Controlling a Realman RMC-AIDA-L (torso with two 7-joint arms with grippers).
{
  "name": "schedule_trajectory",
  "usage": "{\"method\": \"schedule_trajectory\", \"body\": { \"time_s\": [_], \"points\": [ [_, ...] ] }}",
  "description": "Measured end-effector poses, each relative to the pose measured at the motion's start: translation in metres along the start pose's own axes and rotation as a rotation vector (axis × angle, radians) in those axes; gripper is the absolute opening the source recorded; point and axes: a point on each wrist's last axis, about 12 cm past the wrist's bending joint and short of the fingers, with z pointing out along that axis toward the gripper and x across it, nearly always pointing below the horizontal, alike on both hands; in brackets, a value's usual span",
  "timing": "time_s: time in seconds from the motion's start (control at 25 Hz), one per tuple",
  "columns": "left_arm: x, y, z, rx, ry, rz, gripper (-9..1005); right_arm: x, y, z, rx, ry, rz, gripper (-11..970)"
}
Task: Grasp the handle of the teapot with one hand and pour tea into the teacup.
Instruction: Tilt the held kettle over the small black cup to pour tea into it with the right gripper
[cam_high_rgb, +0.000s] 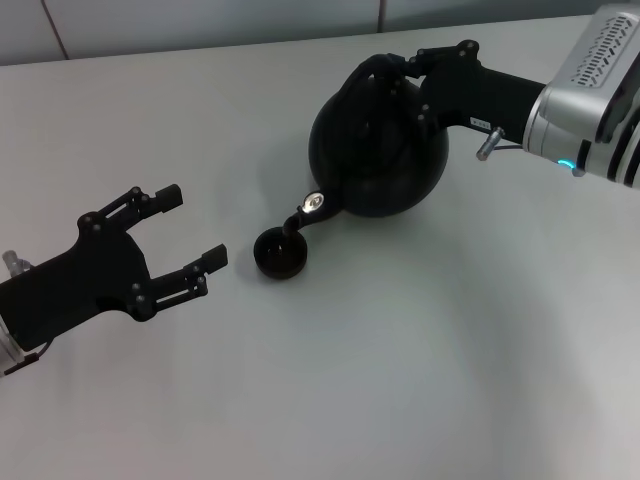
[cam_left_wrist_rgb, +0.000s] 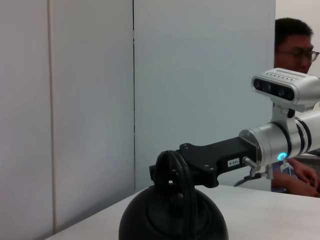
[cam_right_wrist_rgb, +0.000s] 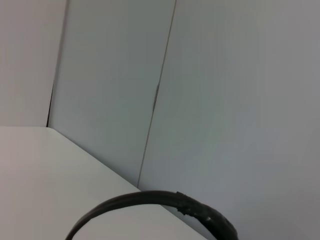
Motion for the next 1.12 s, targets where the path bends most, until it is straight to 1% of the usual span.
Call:
{"method": "schedule_trajectory", "body": {
  "time_s": [0.4,0.88,1.12],
  "points": [
    [0.001,-0.001,-0.001,-0.007,0.001,-0.005,857,-0.007,-0.001,-0.001,-0.024,-0.003,-0.067,122],
    [0.004,-0.001,-0.001,-0.019,0.005,-0.008,859,-0.015,-0.007,0.001,-0.018,-0.013,-0.098,122],
    [0.003,0.000,0.000,-0.021,0.009,-0.006,858,-0.019,-0.004,0.006,-0.044,-0.007,-0.132,122]
  ]
}}
